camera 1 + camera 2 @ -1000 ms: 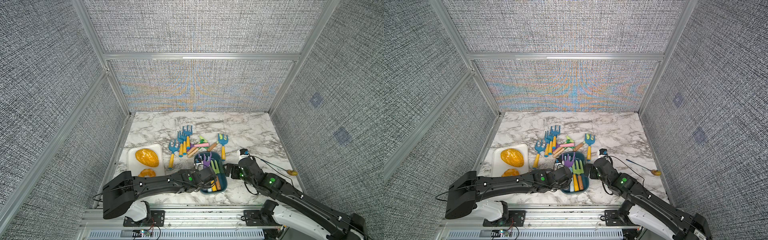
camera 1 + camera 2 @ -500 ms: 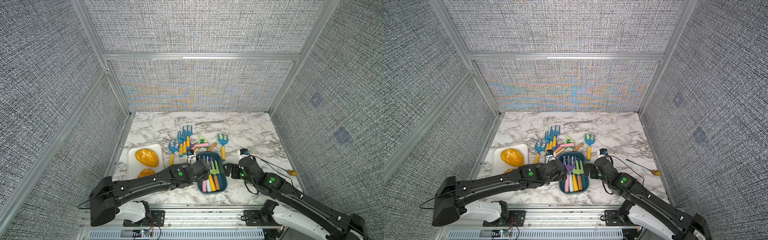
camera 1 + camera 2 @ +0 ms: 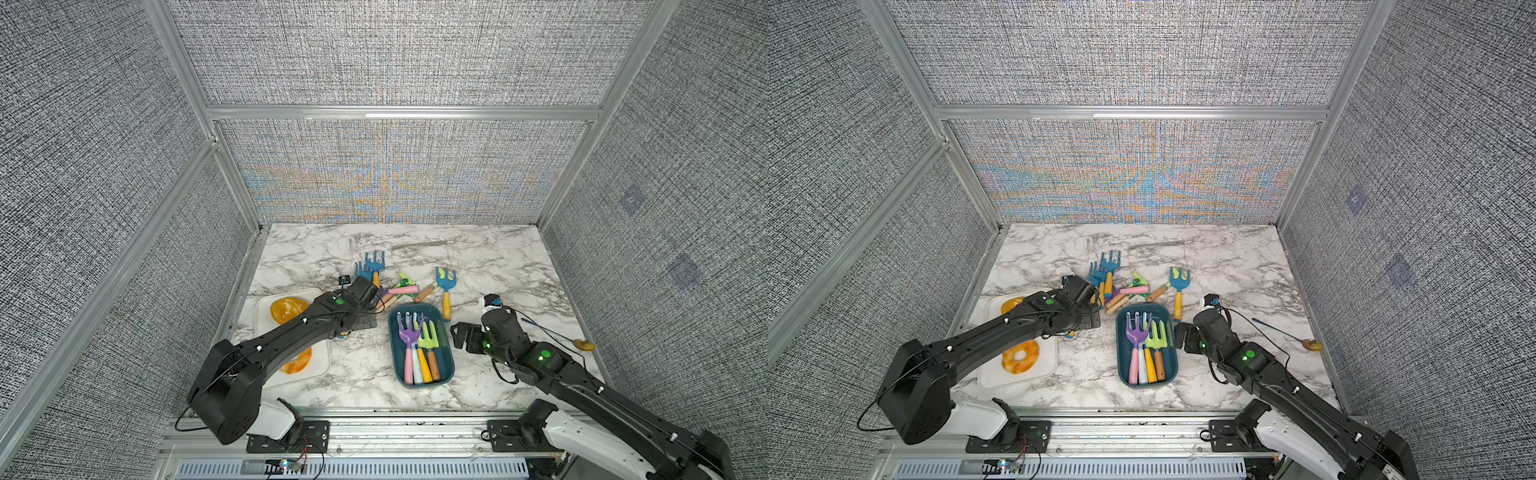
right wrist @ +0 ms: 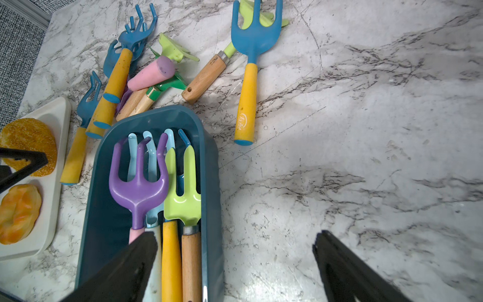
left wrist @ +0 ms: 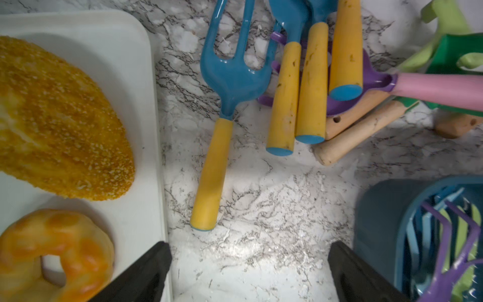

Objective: Put the rake into the storage box
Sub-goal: Pick up the rake at the center of the board.

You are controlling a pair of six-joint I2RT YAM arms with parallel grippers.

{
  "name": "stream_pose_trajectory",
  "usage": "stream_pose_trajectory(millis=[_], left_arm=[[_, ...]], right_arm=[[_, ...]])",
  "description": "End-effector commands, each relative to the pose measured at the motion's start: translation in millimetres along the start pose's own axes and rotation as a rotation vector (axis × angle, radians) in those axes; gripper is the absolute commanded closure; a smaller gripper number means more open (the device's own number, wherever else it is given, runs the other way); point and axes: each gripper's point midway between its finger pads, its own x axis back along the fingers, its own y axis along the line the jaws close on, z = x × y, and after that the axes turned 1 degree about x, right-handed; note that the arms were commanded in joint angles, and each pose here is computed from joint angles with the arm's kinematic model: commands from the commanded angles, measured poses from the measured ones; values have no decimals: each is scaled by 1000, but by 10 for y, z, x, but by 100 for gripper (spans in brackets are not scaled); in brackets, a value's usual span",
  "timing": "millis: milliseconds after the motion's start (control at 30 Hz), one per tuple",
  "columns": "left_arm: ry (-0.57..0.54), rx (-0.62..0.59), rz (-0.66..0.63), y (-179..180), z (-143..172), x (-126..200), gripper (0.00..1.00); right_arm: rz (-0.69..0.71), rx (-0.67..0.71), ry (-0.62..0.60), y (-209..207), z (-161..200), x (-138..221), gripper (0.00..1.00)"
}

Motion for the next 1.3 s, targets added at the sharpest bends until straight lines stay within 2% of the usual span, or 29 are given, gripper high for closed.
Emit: stream_pose_trajectory(millis=[0, 133, 200, 300, 567, 800, 1033, 1100, 1267], left_arm=[[28, -58, -9, 37, -88, -129, 3], [72, -57, -40, 126, -164, -339, 14], [107, -60, -45, 134, -180, -440, 28], [156, -66, -65, 147, -185, -582, 41], [193, -83, -129, 251, -150, -846, 45], [235, -94, -128, 236, -75, -1000, 69], [220, -74, -117, 295, -49, -791, 91], [199, -62, -103, 312, -50, -671, 100], [140, -30, -29, 282, -24, -318, 100]], right_arm=[[-16, 0, -8, 22, -28, 16, 1], [-11, -5, -12, -2, -35, 31, 1], [-8, -8, -12, -15, -31, 32, 1], [-5, -13, -11, -27, -33, 43, 1], [0, -20, -11, -75, 3, 80, 1], [0, -21, -11, -90, 15, 101, 1], [-11, -31, -15, -80, 15, 108, 1], [-11, -31, -14, -77, 14, 104, 1], [-7, -38, -18, -75, 3, 78, 1]])
